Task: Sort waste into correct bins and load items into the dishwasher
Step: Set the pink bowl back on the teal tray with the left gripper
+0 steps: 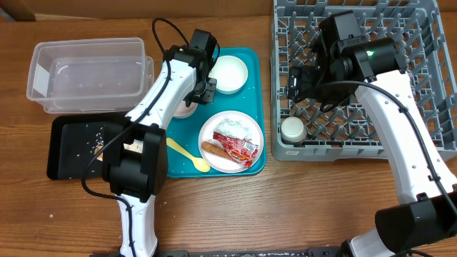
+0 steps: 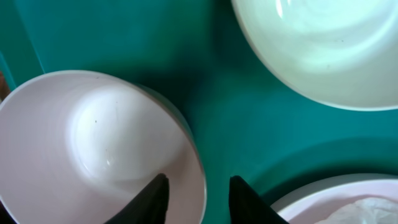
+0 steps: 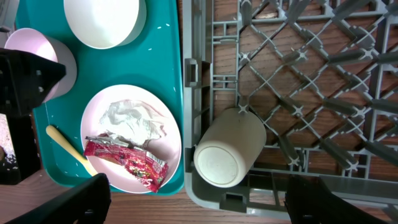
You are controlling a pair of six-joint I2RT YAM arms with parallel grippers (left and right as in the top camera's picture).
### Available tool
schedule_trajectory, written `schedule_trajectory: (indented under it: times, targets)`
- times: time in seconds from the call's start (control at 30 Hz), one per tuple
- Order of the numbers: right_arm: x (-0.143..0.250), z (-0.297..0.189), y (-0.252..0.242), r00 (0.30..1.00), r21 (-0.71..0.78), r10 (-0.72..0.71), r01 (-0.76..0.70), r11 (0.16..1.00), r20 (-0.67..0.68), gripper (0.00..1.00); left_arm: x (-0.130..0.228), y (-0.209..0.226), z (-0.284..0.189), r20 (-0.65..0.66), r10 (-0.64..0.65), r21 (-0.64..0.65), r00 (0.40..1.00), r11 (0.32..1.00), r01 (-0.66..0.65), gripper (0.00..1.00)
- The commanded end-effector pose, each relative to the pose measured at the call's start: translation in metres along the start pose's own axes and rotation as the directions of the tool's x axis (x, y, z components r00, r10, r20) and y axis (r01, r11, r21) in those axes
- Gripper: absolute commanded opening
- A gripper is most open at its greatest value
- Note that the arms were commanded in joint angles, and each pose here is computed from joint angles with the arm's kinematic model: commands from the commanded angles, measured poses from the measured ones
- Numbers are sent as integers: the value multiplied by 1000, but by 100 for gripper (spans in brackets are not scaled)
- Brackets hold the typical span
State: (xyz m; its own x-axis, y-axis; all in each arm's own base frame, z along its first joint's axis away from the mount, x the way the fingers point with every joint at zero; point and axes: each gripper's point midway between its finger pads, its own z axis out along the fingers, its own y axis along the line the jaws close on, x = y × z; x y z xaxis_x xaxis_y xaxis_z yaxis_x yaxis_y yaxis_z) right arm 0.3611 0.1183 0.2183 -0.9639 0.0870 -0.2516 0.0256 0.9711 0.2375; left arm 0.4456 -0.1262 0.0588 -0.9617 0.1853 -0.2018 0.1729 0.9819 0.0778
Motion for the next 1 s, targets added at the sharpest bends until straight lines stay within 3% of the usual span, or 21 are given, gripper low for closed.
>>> schedule_trajectory:
  times: [0.0,0.17,0.3,0.5,0.67,0.97]
  targets:
    - [-2,0,1,1000,-6,0,0,1000,6,92,-7,-5,-4,18,-10,29,1000,1000,10,43]
    - [-1,0,1,1000,-5,-1,1,1000,5,92,-14,-12,-24,25,18,77,1000,997,-20,56]
    - [-1,0,1,1000,-5,-1,1,1000,5,92,-15,-30,-69,24,121,197,992,973,-123,66]
    - [-2,-1,-1,1000,3,-2,2,1000,9,95,11,-45,-108,-36,276,245,960,934,-259,71]
    - [-3,-1,-2,1000,10,-3,3,1000,11,96,45,-69,-99,-130,395,268,909,897,-352,87]
    - [-1,-1,-3,1000,11,-2,2,1000,5,96,66,-101,-35,-128,489,255,863,857,-447,88]
